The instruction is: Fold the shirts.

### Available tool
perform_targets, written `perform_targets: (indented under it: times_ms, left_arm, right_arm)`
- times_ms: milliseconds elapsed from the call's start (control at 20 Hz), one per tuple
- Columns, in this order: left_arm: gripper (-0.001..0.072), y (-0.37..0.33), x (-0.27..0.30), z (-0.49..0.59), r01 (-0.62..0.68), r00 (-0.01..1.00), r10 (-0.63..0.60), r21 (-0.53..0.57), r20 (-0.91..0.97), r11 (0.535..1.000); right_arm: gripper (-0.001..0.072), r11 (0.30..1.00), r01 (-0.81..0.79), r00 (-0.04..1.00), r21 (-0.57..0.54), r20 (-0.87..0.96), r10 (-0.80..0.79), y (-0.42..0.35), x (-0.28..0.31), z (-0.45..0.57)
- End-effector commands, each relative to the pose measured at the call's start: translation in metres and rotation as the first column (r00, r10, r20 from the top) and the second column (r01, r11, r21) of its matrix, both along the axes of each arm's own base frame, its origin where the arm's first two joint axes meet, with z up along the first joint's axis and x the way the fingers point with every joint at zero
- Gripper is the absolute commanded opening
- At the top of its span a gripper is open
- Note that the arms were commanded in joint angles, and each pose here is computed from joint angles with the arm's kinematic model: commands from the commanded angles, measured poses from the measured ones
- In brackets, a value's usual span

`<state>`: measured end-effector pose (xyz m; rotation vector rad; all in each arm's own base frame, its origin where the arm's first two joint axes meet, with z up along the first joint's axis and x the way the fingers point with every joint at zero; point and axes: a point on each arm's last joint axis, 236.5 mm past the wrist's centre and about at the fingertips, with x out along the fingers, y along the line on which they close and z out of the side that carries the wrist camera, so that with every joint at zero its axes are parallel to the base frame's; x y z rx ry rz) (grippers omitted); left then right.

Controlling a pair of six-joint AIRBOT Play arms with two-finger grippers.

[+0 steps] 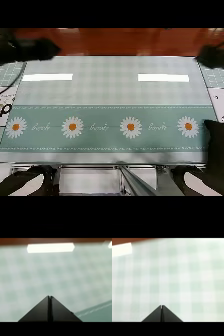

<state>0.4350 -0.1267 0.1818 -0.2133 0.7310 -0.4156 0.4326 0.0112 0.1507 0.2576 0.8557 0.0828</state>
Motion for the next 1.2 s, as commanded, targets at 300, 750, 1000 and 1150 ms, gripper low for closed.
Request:
perform_targets:
  times_ms: [300, 750, 1000, 1150]
  left_arm:
    - [0.0022, 0.037, -0.022, -0.158, -0.116, 0.906, 0.204, 0.245, -0.371, 0.962]
    - [0.0022, 0.041, -0.029, -0.191, -0.124, 0.898, 0.218, 0.256, -0.382, 0.959]
    - [0.0022, 0.041, -0.031, -0.192, -0.119, 0.894, 0.217, 0.26, -0.393, 0.958]
    - [0.0022, 0.041, -0.03, -0.192, -0.121, 0.895, 0.218, 0.258, -0.389, 0.958]
  right_arm:
    - [0.0023, 0.95, -0.13, 0.88, -0.285, -0.475, -0.022, 0.032, -0.025, -0.152]
    - [0.0023, 0.955, -0.09, 0.931, -0.283, -0.364, -0.02, 0.033, 0.005, -0.15]
    - [0.0023, 0.951, -0.104, 0.9, -0.292, -0.435, -0.035, 0.029, -0.013, -0.155]
    - [0.0023, 0.949, -0.104, 0.9, -0.297, -0.435, -0.037, 0.027, -0.013, -0.155]
